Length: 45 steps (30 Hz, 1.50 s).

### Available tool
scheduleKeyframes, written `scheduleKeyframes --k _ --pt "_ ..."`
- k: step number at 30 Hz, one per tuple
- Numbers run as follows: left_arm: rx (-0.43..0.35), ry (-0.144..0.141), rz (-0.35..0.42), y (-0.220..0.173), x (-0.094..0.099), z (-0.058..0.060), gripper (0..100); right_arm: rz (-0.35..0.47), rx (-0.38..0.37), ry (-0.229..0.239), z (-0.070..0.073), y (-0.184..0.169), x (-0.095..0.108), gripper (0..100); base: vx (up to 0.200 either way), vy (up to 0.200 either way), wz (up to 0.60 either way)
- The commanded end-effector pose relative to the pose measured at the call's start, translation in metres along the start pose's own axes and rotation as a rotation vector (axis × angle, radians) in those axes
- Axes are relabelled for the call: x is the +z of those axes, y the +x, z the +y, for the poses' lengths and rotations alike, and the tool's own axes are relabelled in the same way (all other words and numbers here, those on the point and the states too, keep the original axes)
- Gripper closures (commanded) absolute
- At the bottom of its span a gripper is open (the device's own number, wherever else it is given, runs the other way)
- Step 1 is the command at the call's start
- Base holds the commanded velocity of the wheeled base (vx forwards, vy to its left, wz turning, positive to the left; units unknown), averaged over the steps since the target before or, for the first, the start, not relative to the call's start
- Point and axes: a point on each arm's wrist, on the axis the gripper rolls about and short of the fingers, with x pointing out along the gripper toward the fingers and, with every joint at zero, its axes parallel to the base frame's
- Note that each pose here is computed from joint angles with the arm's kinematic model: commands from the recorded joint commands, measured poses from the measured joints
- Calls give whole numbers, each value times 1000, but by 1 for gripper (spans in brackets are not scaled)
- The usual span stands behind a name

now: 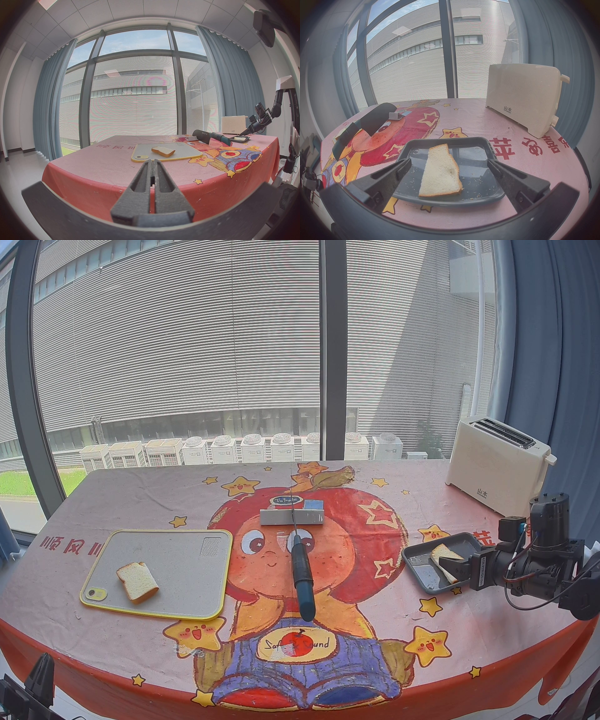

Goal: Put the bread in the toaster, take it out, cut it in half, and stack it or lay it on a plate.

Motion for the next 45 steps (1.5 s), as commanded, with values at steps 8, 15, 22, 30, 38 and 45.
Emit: scheduleKeyframes --k 8,15,22,30,38,45 --pt "1 1 1 0 -5 0 100 -24 8 -9 2 -7 3 0 0 0 0" --pt "1 0 1 0 -5 0 100 -49 9 -17 5 -15 5 0 0 0 0" --pt "-2 3 1 0 -5 0 100 -106 9 -3 2 -34 8 0 0 0 0" --pt "-2 1 1 0 -5 0 100 -119 1 -6 1 -43 5 0 0 0 0" --pt "-2 1 0 0 -5 0 100 -119 -87 41 -21 -47 1 0 0 0 0" --pt "-2 3 1 0 -5 0 100 -177 -201 93 -47 -57 7 0 0 0 0"
